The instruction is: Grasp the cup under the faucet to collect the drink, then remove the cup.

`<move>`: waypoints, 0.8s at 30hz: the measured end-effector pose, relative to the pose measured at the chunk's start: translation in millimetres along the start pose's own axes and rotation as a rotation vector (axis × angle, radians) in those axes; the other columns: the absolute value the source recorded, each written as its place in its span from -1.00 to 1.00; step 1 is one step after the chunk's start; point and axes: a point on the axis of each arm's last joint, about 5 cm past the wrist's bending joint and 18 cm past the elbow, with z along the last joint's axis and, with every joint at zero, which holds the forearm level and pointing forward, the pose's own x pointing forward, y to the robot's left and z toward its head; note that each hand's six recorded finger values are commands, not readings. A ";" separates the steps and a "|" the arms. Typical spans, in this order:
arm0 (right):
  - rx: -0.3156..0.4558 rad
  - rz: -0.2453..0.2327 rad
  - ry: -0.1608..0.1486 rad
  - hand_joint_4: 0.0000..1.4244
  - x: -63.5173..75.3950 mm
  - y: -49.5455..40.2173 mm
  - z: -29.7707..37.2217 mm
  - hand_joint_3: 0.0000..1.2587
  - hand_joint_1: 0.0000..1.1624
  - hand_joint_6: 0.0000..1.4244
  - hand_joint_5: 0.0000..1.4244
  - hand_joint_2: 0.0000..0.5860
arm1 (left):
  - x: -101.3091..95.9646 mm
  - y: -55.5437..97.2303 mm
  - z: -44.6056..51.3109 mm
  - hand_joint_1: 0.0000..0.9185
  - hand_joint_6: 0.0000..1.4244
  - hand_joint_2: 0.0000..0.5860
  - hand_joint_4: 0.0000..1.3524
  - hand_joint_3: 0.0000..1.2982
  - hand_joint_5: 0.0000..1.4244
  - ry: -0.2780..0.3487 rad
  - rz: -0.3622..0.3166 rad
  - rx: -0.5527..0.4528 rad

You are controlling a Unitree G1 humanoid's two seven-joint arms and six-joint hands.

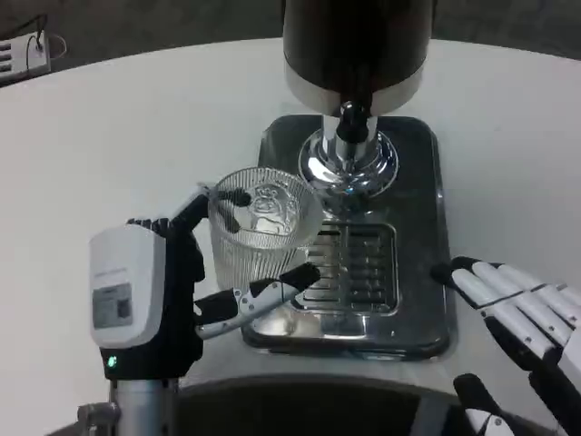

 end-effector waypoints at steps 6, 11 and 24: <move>-0.001 0.004 0.014 -0.85 -2.7 -1.3 -1.0 -0.83 -0.75 -0.60 -0.78 0.80 | 13.5 -15.7 -4.3 0.74 0.86 -1.00 0.66 0.65 0.71 -0.006 -0.020 0.015; 0.005 0.004 0.017 -0.85 -3.7 -2.2 -0.7 -0.83 -0.75 -0.60 -0.78 0.80 | 20.1 -28.4 -3.1 0.74 0.86 -1.00 0.66 0.65 0.71 -0.020 -0.059 0.017; 0.008 0.012 0.013 -0.85 -6.4 -4.5 3.0 -0.83 -0.74 -0.58 -0.78 0.80 | 25.9 -51.7 2.9 0.69 0.85 -1.00 0.65 0.62 0.67 -0.040 -0.119 0.023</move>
